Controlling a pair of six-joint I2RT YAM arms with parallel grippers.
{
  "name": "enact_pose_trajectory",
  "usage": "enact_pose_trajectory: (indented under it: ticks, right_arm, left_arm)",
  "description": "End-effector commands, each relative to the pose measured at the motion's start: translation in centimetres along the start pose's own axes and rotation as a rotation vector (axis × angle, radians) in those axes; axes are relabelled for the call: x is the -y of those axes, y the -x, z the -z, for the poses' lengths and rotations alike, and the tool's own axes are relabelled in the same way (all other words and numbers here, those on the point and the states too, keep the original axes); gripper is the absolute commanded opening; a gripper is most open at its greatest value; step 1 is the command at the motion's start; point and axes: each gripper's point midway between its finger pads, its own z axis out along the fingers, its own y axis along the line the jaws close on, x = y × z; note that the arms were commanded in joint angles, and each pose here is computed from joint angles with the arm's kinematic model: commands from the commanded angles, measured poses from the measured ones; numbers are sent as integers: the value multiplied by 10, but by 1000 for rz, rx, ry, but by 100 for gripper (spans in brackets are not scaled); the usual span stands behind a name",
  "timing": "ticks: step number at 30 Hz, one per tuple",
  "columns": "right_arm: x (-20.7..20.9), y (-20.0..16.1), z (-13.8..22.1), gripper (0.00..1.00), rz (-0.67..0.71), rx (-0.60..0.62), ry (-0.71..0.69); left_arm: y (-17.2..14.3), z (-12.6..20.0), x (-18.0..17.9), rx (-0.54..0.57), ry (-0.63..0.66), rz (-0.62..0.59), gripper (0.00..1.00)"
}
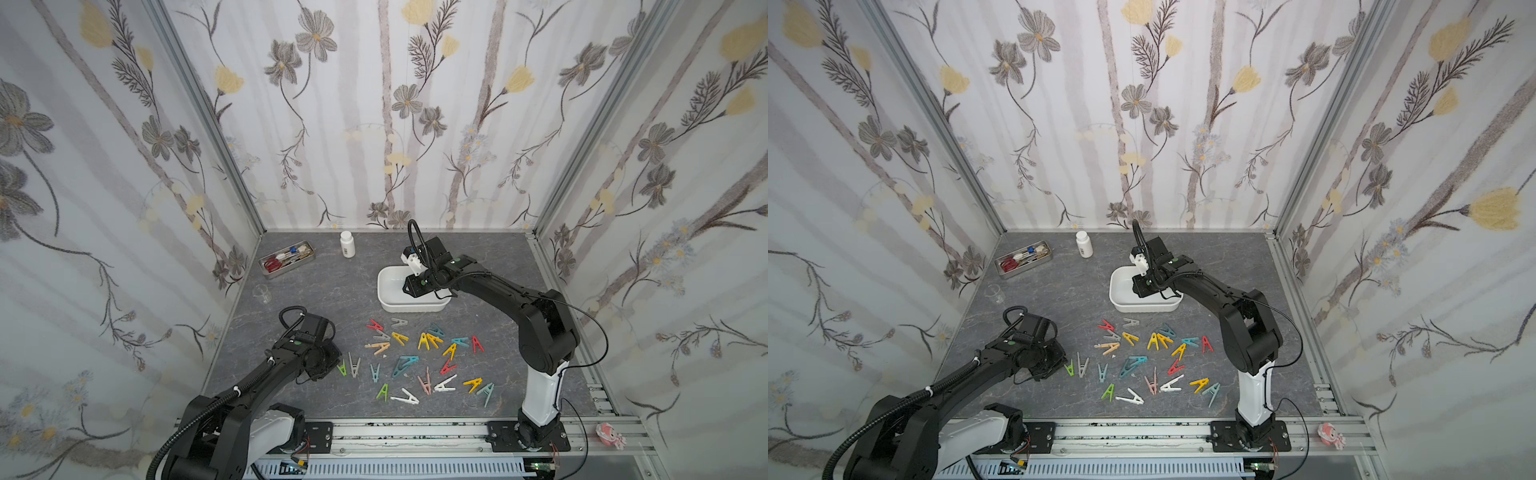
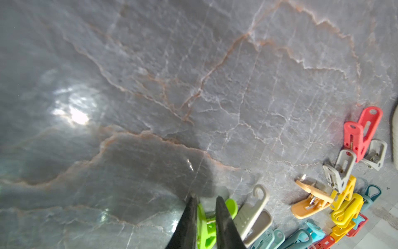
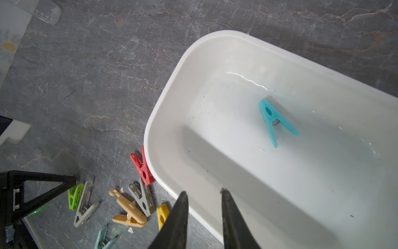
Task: Put the clothespins into the storage box
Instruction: Pick up the clothespin from the center of the board.
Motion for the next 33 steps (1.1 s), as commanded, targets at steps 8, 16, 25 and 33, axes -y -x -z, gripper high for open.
enact_pose_trajectory:
  ticks: [8,16,25,33]
  right_arm:
    - [-2,3,7,29,18,38,13]
    - [0,3,10,29,25,44,16]
    - [-2,7,19,29,26,66,31]
    - [-6,13,38,28,22,116,29]
  left_arm:
    - [-26,1,-52,-83,242,6,13]
    - [-24,5,-51,-66,260,7,4]
    - [2,28,-14,21,213,-10,3]
    - [35,53,49,116,85,-62,4]
